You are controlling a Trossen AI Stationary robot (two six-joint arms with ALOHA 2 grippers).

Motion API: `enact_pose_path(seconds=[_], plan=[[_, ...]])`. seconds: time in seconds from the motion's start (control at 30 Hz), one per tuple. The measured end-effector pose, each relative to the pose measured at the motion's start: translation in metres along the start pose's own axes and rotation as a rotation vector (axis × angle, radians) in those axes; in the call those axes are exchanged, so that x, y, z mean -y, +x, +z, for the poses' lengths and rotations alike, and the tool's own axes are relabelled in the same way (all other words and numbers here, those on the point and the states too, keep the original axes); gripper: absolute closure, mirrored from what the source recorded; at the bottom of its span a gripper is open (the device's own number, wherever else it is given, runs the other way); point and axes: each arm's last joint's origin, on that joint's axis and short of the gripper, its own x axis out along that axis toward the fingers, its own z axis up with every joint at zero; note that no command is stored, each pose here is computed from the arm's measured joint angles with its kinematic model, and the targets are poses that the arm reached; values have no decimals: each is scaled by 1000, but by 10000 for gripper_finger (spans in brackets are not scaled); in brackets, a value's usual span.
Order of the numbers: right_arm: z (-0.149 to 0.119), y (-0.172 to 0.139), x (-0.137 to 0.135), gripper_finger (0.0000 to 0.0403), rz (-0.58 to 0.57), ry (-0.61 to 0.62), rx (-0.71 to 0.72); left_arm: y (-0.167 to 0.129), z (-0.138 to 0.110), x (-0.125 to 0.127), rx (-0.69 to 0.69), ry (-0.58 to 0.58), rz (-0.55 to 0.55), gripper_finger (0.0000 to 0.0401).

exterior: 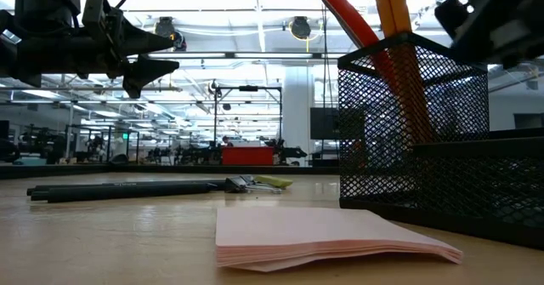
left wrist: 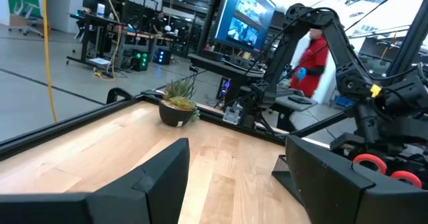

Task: Pick and place office supplies into organizer
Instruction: Put the black binder clip into the black desk organizer, then put the yellow eraser into the black desk organizer

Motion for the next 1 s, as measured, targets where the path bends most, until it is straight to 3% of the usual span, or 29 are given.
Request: enact_pose_path(seconds=[0.4,0.6,0.77,1.0], plan=[[-1,2,7,189,-57,25,-19,0,0,0,0,0,0,148],[0,2,6,181,-45,69,-3,0,0,0,0,0,0,148],[6,2,0,191,72,114,19,0,0,0,0,0,0,148],[25,-1,-10,199,218,45,189,0,0,0,0,0,0,148]])
